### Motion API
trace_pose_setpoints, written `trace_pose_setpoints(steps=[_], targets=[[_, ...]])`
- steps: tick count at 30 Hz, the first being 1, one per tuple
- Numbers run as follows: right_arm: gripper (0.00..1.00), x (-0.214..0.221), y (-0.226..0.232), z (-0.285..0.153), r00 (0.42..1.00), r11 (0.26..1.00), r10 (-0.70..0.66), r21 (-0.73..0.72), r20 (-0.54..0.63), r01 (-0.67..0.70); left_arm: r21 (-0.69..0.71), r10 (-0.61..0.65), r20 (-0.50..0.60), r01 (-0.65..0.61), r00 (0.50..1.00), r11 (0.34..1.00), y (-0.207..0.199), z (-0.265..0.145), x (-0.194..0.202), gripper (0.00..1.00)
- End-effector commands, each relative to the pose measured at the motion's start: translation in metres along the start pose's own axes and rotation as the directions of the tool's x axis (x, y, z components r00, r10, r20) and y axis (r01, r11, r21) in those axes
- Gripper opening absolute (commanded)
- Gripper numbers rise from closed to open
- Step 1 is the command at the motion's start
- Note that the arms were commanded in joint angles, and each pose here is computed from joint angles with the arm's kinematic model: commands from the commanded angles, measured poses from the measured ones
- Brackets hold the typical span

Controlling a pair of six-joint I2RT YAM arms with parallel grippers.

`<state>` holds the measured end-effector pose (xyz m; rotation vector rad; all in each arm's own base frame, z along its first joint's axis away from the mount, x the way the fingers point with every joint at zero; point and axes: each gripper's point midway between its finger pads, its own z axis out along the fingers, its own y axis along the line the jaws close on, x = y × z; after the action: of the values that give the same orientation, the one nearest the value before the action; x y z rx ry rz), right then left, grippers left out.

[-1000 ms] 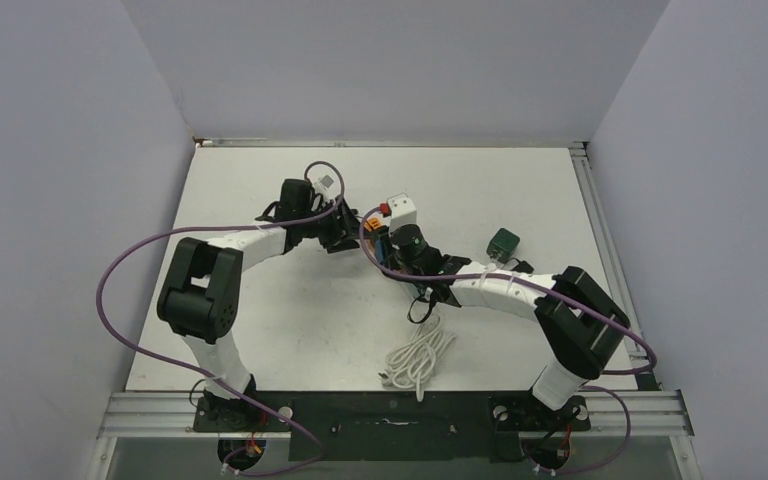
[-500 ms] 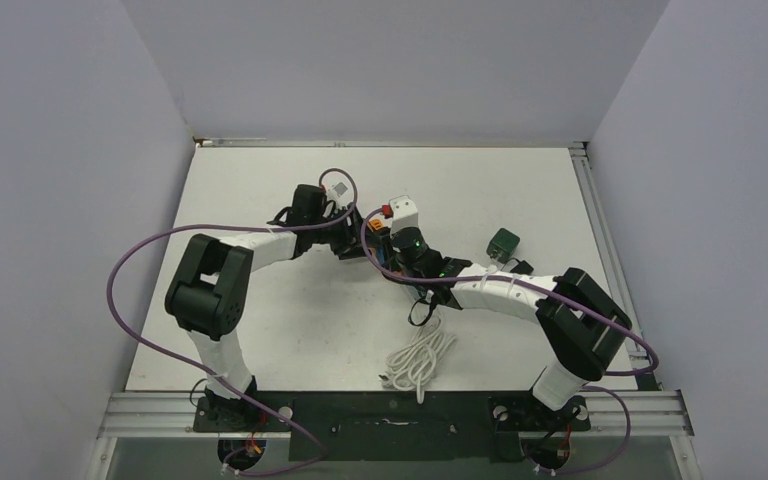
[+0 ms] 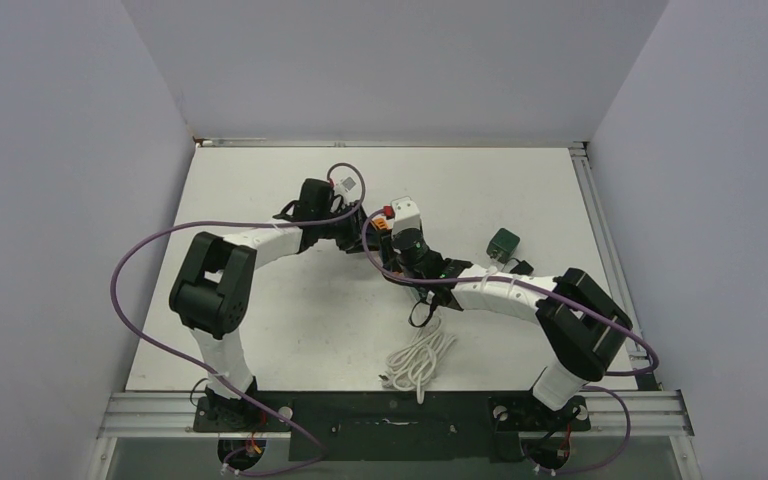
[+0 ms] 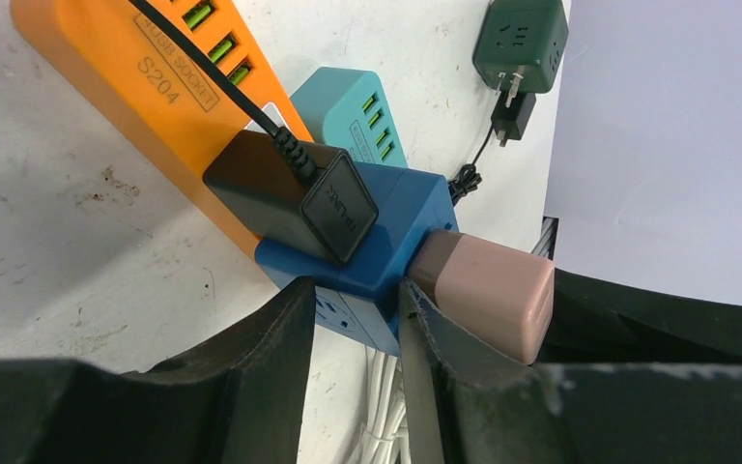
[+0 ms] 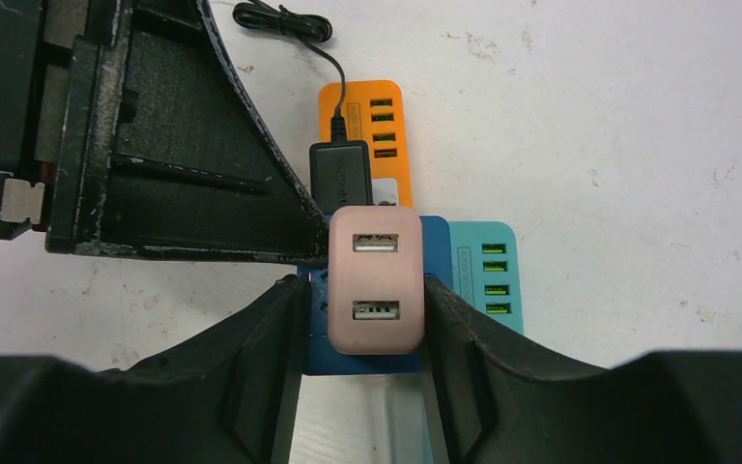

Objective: Pull the plug off the socket

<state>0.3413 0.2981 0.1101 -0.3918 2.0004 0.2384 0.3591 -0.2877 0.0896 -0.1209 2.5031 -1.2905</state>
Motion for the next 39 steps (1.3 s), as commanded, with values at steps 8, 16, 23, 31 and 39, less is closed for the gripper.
trace_pose_setpoints(steps=[8,16,23,31,39], targets=[[0.49,-0.019,-0.010,-0.016,0.997,0.999,0.039,0.035,0.068,-0.041,-0.178,0.014,-0.066,-0.025,0.998,0.984,0.042,0.016,0.024,0.27],[0.49,-0.029,-0.018,-0.025,0.991,0.997,0.068,0.031,0.116,-0.072,-0.178,0.028,-0.078,-0.042,0.997,0.983,0.039,0.019,0.028,0.26],[0.48,-0.025,-0.017,-0.019,0.993,0.998,0.053,0.027,0.104,-0.056,-0.185,0.044,-0.084,-0.059,0.995,0.981,0.039,0.021,0.031,0.25],[0.42,-0.020,-0.026,-0.010,0.992,0.994,0.082,0.062,0.095,-0.088,-0.184,0.046,-0.090,-0.063,0.995,0.981,0.037,0.022,0.033,0.24],[0.36,-0.013,-0.027,-0.001,0.994,0.994,0.083,0.072,0.066,-0.088,-0.180,0.045,-0.100,-0.062,0.994,0.982,0.037,0.024,0.036,0.23]])
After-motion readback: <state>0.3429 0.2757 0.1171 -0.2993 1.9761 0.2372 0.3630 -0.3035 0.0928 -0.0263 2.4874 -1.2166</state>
